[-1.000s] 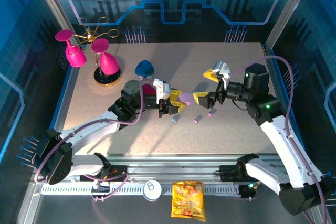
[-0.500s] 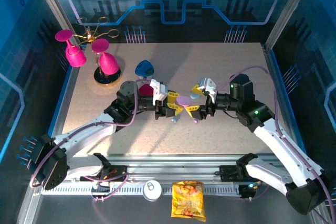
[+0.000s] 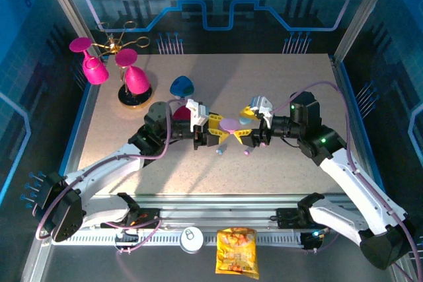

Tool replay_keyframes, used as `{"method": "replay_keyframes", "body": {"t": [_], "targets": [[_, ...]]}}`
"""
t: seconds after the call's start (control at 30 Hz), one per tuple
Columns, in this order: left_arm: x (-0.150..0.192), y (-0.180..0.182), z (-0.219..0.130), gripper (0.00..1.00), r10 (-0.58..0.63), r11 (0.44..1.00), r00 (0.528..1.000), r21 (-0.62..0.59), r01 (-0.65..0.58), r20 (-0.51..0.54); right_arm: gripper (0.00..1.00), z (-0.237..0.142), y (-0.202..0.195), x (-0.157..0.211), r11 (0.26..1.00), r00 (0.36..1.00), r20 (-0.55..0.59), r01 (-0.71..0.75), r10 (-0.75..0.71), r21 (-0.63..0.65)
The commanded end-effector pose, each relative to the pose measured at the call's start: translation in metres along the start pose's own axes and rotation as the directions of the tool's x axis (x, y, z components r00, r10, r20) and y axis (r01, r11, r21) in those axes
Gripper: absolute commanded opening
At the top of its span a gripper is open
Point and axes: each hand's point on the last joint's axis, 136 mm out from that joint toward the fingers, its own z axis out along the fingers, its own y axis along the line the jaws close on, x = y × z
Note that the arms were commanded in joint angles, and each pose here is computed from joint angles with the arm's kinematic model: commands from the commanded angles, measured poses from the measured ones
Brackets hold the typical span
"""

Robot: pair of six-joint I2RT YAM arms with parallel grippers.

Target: Insert the wireless bluetooth earbuds into the charging case

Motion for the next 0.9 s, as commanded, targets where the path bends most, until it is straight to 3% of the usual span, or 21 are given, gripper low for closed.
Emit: {"method": "replay_keyframes", "body": {"t": [0.0, 0.47, 0.57, 0.63, 0.8, 0.87], "targets": [[0.014, -0.016, -0.001, 0.22, -0.003, 0.997, 0.999, 0.081, 0.006, -0.037, 0.65, -0.010, -0.016, -0.023, 0.996, 0.997, 0.063, 0.033, -0.039, 0.088], [0.014, -0.011, 0.004, 0.22, -0.011, 0.996, 0.999, 0.090, 0.014, -0.035, 0.63, -0.012, -0.023, -0.021, 0.993, 0.998, 0.055, 0.030, -0.036, 0.113], [0.013, -0.011, 0.004, 0.22, -0.011, 0.996, 0.999, 0.092, 0.014, -0.033, 0.55, -0.011, -0.021, -0.022, 0.995, 0.998, 0.059, 0.029, -0.035, 0.093], [0.012, -0.012, 0.004, 0.22, -0.009, 0.996, 0.999, 0.092, 0.012, -0.031, 0.44, -0.009, -0.019, -0.021, 0.997, 0.998, 0.056, 0.030, -0.034, 0.068], [0.009, -0.012, 0.004, 0.22, -0.007, 0.996, 1.000, 0.094, 0.009, -0.029, 0.35, -0.007, 0.003, -0.020, 0.997, 0.997, 0.059, 0.046, -0.042, -0.070], [0.008, -0.011, 0.004, 0.22, -0.007, 0.996, 1.000, 0.094, 0.010, -0.028, 0.23, -0.007, 0.002, -0.018, 0.997, 0.998, 0.052, 0.043, -0.039, -0.068]]}}
